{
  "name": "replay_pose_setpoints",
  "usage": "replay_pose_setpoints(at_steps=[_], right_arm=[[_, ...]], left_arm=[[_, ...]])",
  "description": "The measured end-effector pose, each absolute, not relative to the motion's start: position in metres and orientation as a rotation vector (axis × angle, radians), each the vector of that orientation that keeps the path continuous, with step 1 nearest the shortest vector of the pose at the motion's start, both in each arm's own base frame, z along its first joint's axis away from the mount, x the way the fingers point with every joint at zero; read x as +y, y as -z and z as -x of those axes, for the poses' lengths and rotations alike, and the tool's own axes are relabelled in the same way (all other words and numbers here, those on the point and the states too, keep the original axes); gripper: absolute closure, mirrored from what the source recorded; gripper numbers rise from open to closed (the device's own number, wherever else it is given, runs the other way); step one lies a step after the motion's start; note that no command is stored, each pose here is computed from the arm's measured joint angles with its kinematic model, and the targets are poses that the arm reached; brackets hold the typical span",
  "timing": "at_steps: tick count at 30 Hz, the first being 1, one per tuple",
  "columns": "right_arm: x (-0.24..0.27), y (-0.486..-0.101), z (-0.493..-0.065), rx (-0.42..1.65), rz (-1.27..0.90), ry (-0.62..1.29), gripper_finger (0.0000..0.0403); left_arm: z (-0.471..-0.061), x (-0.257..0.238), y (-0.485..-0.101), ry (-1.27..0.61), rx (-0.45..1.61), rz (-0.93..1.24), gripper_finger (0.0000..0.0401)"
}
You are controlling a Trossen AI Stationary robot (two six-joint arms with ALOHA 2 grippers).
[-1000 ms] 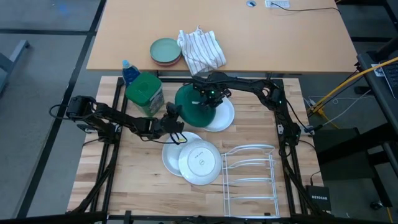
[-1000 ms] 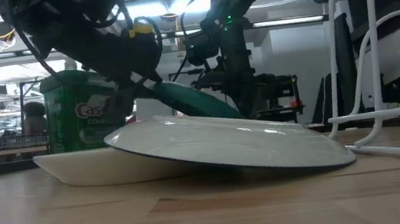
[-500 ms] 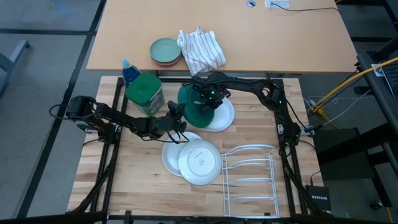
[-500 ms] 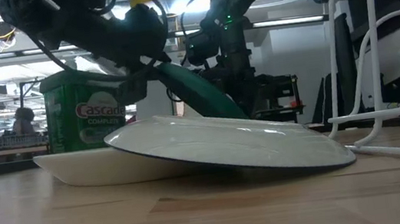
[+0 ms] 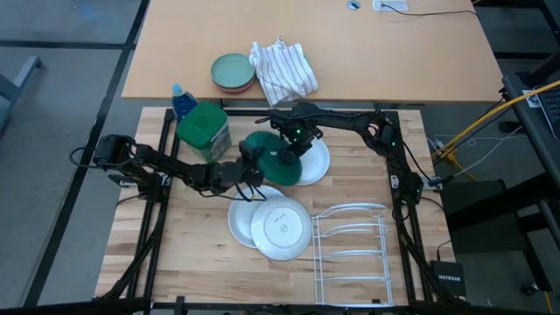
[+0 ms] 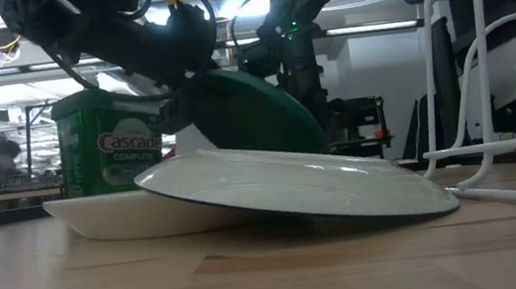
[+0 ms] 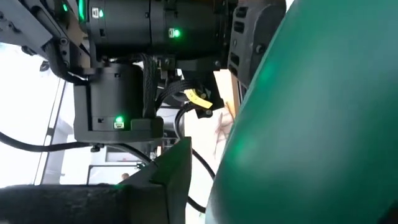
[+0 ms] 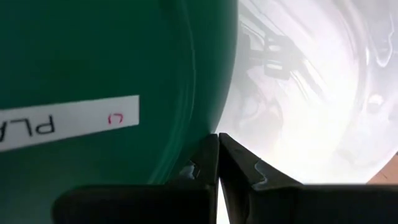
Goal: Sort dishes
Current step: Put the green plate on the dish rack
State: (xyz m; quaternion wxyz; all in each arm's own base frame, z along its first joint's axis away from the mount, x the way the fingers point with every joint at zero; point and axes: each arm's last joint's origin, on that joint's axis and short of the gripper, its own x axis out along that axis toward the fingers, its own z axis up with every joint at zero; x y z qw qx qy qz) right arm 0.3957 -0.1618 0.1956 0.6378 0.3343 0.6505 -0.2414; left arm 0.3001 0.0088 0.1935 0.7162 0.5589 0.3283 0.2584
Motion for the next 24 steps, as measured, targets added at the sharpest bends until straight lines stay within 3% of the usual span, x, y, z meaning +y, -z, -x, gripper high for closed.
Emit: replay_pose_setpoints(at_steps=[8,15,24], right_arm=[[-0.162,-0.196,-0.394,1.496,-0.759,0.561,0.0391],[-0.164,-0.211,-0.393,1.436,-0.697,0.610,0.0391],[-0.166,-0.280,-0.395,1.218,-0.647,0.609,0.0391]], left_arm=[[-0.300,0.009,-0.193,-0.569,0.742,-1.249,0.0368],[-0.300,0.009,-0.194,-0.599,0.736,-1.228,0.0368],[-0.298,0.011,-0.197,-0.718,0.776,-1.208,0.0371]])
